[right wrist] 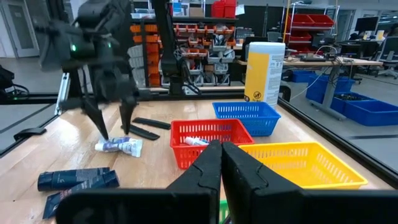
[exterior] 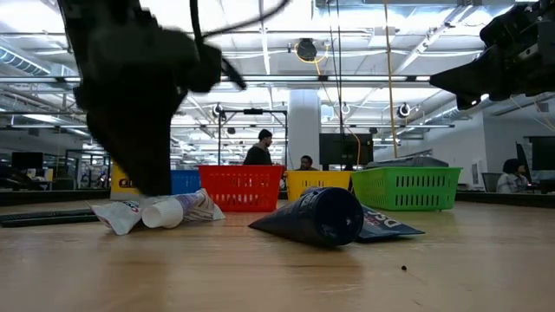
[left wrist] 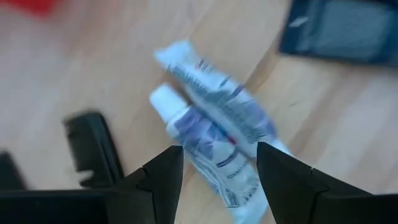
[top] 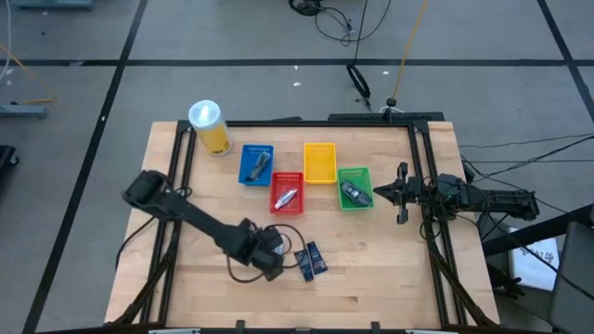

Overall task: Pick & Place Travel size toiletries
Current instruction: Put the white toothpaste into the red bin

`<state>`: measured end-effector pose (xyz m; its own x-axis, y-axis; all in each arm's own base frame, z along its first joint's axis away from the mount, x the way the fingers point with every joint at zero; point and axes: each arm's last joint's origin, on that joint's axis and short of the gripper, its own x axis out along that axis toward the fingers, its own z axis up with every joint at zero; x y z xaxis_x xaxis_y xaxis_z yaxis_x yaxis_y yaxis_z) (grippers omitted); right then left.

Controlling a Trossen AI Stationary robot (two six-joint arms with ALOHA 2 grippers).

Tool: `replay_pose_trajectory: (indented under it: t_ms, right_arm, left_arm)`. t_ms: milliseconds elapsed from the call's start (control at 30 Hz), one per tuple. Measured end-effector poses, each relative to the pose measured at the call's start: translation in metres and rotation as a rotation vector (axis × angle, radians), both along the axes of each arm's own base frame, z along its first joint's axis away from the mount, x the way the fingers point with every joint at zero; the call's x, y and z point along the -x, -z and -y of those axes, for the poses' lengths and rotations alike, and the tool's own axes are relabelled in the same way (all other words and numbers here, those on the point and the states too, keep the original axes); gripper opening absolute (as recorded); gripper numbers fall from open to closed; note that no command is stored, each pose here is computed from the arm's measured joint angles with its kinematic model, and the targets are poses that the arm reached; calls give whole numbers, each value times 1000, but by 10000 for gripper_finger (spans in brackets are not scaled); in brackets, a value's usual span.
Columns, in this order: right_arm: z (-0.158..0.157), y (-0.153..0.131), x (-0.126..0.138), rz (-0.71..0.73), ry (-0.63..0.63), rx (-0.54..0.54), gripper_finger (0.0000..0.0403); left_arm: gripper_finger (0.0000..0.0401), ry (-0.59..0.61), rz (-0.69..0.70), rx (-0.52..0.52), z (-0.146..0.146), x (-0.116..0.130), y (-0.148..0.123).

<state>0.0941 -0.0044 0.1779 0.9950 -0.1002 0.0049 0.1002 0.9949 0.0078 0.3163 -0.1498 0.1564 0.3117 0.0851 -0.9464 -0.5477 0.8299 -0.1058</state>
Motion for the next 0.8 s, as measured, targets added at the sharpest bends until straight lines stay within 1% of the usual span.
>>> replay_pose_trajectory:
  t_ms: [167, 400, 733, 800]
  right_arm:
    - [0, 0, 0, 0, 0, 0, 4]
    - [0, 0, 0, 0, 0, 0, 4]
    - [0, 0, 0, 0, 0, 0, 4]
    - [0, 0, 0, 0, 0, 0, 4]
  left_arm:
    - [202, -65, -62, 20, -1, -2, 17]
    - [202, -67, -76, 30, -1, -1, 18]
    - [202, -64, -63, 8, -5, -4, 18]
    - [197, -61, -61, -1, -7, -5, 18]
